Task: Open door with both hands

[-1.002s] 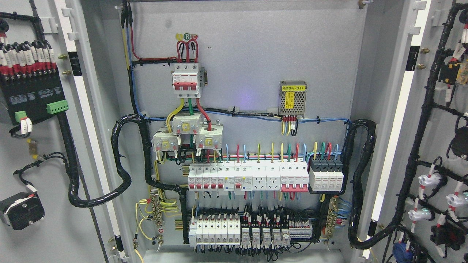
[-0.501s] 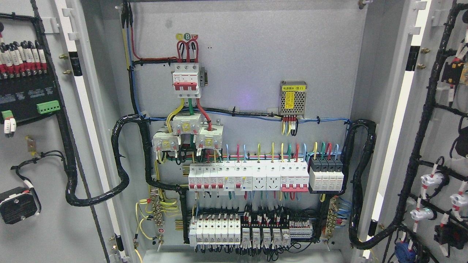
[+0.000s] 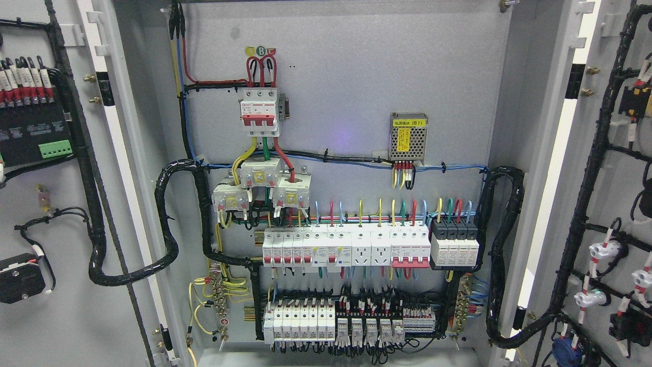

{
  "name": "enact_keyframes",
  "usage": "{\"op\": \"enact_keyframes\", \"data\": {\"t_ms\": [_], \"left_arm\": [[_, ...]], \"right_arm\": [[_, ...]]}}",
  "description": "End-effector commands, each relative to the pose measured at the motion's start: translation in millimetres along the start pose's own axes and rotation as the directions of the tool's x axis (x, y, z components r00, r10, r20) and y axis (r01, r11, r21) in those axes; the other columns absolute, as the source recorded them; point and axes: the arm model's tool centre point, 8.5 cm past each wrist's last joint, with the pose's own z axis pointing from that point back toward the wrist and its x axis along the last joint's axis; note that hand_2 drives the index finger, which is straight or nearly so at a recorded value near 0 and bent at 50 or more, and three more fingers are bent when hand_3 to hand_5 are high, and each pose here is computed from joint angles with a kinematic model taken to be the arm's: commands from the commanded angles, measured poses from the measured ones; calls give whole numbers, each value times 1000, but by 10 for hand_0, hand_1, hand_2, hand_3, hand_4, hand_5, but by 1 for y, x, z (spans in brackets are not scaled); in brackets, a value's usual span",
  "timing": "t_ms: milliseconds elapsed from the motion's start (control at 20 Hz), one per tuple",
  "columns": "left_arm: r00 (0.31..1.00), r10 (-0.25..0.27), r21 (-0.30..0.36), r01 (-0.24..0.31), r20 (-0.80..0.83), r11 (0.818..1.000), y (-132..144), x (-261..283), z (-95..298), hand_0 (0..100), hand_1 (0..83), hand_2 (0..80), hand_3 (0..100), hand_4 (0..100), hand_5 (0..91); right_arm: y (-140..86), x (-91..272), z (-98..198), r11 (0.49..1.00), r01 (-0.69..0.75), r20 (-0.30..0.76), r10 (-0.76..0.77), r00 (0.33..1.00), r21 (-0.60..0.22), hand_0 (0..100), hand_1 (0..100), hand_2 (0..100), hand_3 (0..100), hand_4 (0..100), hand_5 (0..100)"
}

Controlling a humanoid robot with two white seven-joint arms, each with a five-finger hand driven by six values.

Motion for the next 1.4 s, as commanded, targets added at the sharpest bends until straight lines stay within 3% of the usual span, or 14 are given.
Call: {"op": "enact_keyframes", "data": {"t_ms": [0,701,1352], "left_arm": [[998,-22,27,23,-55,999,19,-13,-4,0,0,0,0,0,0],[1000,-18,1,18,-12,1000,11,-1,-7,0,0,0,0,0,0],[998,32,-111,-25,63,993,-28,34,10,0,0,0,0,0,0]], "right_arm": [[-7,4,4,1000,-18,0,18,1000,-23,381,0,0,0,0,0],[3,0,2,1000,16,-20,-15,1000,26,381,0,0,0,0,0],[24,-7,-5,990,77,-15,-76,997,120,381,0,0,0,0,0]]}}
